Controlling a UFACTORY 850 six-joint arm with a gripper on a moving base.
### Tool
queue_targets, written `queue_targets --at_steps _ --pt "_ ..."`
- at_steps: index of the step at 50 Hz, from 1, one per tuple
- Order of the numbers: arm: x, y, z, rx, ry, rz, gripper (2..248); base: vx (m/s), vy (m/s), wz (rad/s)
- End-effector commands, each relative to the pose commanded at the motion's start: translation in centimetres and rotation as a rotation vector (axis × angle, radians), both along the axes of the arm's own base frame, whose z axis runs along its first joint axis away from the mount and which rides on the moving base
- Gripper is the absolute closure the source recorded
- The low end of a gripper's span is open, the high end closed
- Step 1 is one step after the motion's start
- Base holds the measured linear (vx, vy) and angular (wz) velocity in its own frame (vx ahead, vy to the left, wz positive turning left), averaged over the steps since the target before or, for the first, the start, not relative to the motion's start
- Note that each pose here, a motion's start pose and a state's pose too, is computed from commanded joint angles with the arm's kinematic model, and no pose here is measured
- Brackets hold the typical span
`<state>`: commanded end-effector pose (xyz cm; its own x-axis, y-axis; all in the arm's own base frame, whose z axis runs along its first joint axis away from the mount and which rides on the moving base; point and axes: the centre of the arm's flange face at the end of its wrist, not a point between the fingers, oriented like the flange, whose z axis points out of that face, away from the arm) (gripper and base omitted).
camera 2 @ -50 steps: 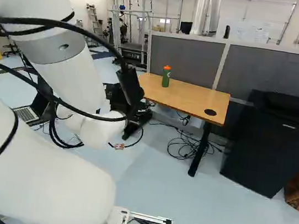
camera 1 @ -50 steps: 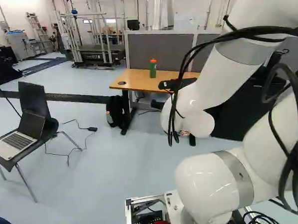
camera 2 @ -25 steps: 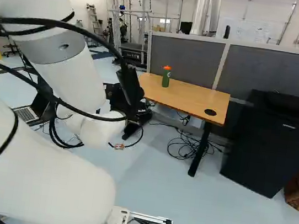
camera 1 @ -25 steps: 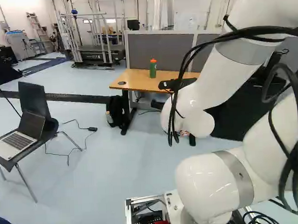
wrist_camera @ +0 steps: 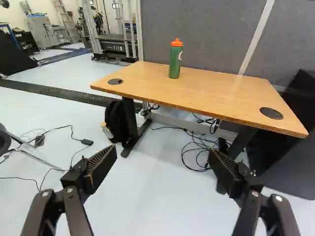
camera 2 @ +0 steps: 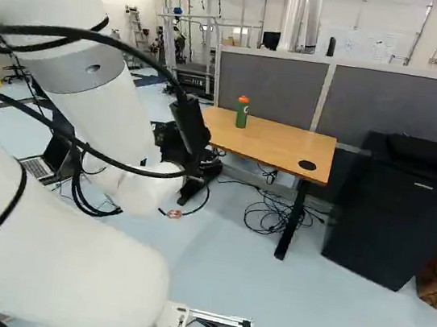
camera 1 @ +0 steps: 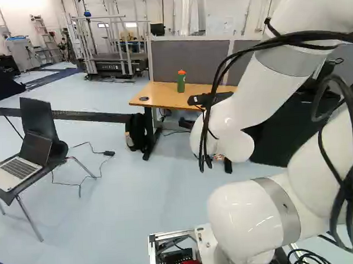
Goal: Pick up the green bottle from the table
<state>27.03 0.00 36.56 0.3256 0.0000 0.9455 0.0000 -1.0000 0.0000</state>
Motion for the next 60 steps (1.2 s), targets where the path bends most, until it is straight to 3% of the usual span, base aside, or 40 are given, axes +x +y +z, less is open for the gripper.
queue_targets --at_steps 60 --pt "0.00 0.00 0.00 0.000 0.000 0.000 3 0.184 0.037 -0.016"
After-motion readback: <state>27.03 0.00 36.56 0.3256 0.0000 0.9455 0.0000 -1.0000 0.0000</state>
